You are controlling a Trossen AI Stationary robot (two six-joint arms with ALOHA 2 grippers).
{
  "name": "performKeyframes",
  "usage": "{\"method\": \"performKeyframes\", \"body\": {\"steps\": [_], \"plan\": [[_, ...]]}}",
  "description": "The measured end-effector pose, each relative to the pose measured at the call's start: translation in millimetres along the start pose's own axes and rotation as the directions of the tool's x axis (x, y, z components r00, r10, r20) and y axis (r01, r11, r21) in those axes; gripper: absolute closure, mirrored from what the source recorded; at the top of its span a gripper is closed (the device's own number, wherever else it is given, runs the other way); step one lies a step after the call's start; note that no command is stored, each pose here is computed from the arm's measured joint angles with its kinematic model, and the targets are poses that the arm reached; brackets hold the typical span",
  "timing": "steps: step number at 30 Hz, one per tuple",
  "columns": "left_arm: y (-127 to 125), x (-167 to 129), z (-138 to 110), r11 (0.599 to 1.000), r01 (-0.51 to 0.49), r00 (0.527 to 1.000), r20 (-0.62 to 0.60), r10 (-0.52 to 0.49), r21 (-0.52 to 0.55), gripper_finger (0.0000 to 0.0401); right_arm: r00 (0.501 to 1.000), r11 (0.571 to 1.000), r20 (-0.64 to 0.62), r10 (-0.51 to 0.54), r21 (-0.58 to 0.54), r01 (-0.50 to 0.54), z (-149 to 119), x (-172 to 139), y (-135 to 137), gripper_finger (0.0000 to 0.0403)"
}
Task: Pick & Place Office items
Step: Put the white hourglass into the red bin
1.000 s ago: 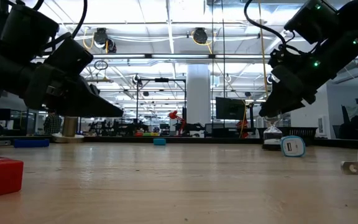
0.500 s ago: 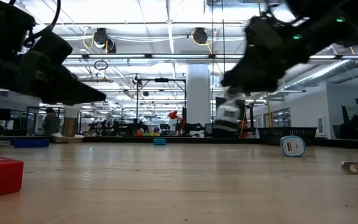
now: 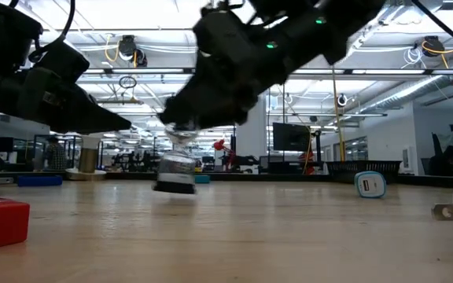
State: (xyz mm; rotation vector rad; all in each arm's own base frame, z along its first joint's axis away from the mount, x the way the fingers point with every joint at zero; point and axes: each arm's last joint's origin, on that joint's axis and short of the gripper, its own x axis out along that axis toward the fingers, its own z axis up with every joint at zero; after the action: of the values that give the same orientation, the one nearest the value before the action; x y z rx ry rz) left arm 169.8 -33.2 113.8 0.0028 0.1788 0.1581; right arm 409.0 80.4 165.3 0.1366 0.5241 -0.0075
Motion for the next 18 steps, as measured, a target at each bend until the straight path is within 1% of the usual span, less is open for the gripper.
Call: {"method": "performKeyframes", "body": {"steps": [5, 10, 12, 18], "plan": [[-0.3, 0.5, 0.7, 1.000, 0.000, 1.000, 0.004, 0.000, -0.001, 0.0364, 0.999, 0.999, 0.014, 0.039, -0.022, -0.038, 11.2, 12.6, -1.0, 0.0201], [-0.3, 0.5, 0.9, 1.000, 0.000, 1.000, 0.005, 0.000, 0.001, 0.0364, 0.999, 0.999, 0.005, 0.038, -0.036, -0.037, 10.5, 24.3, -1.3, 0.0202], [-0.3, 0.5, 0.7, 1.000, 0.000, 1.000, 0.004, 0.000, 0.002, 0.0364, 0.998, 0.997, 0.014, 0.063, -0.038, -0.062, 12.5, 29.8, 0.2, 0.0202], [-0.3, 0.5, 0.7, 1.000, 0.001, 1.000, 0.004, -0.001, 0.004, 0.0364, 0.997, 0.994, 0.017, 0.072, -0.085, -0.070, 11.2, 42.8, 6.0, 0.0201]]}}
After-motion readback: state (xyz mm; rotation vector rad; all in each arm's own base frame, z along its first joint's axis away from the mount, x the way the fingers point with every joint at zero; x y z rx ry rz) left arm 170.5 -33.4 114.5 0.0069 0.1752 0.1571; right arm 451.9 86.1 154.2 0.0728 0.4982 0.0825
